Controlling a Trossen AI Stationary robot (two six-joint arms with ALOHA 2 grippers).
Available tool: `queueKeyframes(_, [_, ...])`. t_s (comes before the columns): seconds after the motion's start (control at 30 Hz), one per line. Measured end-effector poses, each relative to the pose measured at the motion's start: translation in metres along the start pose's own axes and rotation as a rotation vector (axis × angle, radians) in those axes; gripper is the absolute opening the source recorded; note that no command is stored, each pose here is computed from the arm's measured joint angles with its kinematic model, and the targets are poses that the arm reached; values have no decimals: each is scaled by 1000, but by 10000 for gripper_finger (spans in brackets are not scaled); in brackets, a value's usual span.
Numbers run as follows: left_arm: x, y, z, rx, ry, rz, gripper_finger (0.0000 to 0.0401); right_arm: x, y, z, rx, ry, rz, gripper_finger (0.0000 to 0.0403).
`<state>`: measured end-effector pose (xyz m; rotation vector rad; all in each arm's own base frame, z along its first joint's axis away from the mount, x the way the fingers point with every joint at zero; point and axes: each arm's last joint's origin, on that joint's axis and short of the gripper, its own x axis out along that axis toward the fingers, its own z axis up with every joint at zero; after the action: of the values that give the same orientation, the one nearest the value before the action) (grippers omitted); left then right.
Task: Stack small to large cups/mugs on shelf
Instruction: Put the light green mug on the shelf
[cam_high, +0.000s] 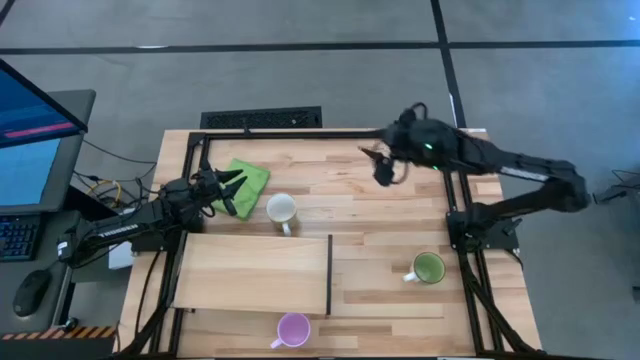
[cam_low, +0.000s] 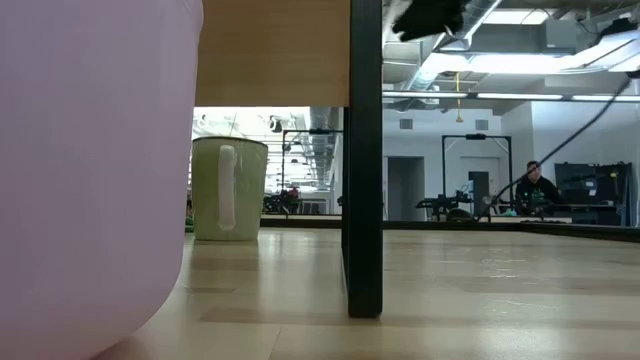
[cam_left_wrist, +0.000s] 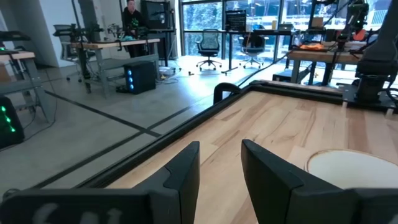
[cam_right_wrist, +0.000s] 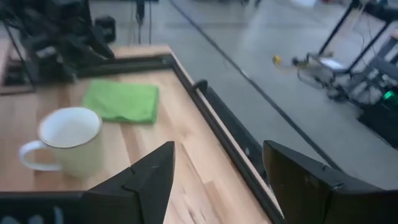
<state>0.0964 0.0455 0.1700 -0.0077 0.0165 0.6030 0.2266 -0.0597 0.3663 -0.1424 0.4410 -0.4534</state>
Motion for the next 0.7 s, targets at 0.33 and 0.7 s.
queueKeyframes(0.33, [0,0,1,-2,-7,0,110,-25,8,-100,68,-204,5,265])
queueKeyframes(0.7, [-3,-3,31,-31,-48,-122,110,-29,16,-162,171,-315,1,265])
